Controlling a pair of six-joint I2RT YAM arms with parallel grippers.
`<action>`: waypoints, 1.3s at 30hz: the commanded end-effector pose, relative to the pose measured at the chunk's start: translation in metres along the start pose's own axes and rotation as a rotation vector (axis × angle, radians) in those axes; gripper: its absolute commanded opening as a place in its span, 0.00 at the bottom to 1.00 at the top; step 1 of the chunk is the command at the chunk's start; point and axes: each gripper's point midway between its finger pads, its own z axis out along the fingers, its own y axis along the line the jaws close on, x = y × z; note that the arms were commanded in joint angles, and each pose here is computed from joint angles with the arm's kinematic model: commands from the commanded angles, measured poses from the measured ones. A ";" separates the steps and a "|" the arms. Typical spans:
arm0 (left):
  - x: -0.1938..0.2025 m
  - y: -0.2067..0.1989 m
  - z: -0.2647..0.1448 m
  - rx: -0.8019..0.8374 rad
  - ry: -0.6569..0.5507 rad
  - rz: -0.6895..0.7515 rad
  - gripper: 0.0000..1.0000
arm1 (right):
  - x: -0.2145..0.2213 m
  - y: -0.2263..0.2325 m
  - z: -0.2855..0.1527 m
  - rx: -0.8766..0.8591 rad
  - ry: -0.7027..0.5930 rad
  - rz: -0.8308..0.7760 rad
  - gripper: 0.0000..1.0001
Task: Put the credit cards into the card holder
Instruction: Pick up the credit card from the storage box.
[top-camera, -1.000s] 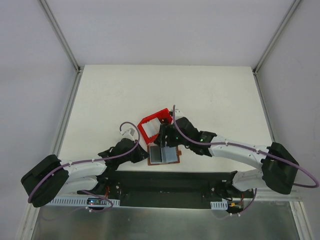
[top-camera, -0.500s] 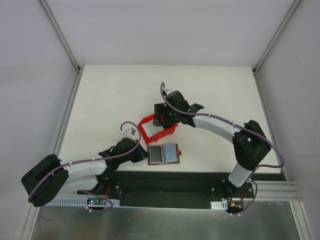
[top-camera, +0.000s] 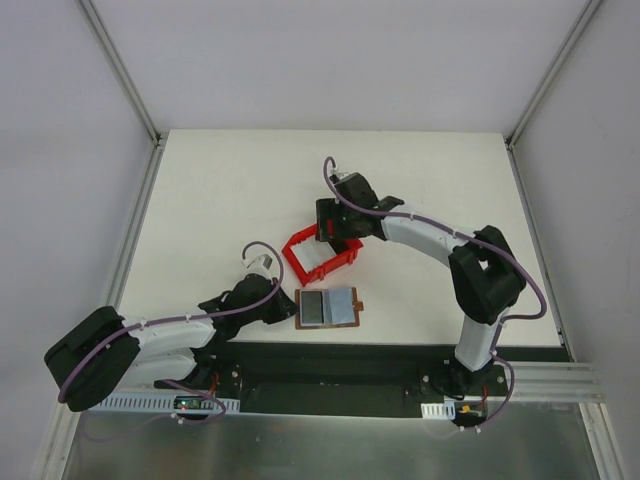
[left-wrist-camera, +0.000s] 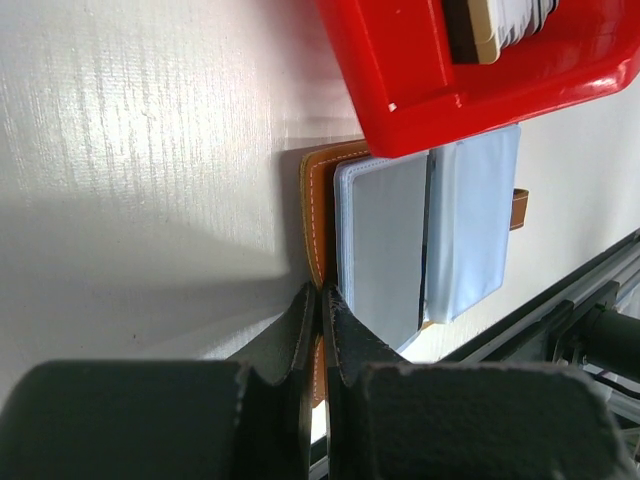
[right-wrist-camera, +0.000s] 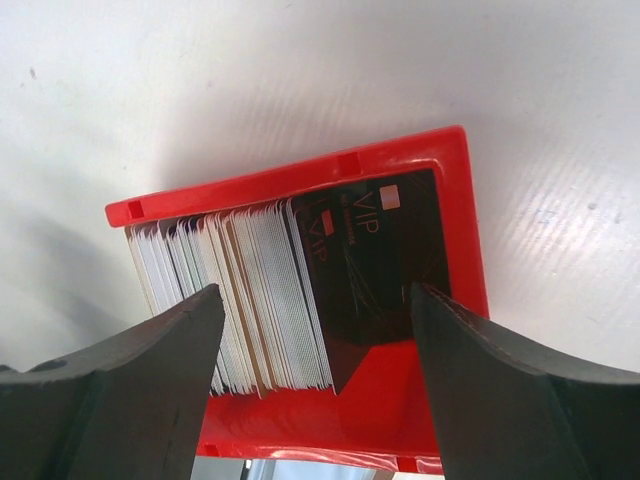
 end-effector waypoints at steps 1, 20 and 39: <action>0.017 0.047 -0.003 -0.173 0.058 0.047 0.00 | -0.011 -0.029 -0.007 0.111 -0.050 0.026 0.78; 0.016 0.045 -0.001 -0.175 0.070 0.053 0.00 | -0.006 -0.017 -0.015 -0.057 -0.059 0.063 0.80; 0.017 0.041 0.003 -0.172 0.094 0.062 0.00 | 0.009 -0.017 0.003 -0.100 0.087 0.022 0.82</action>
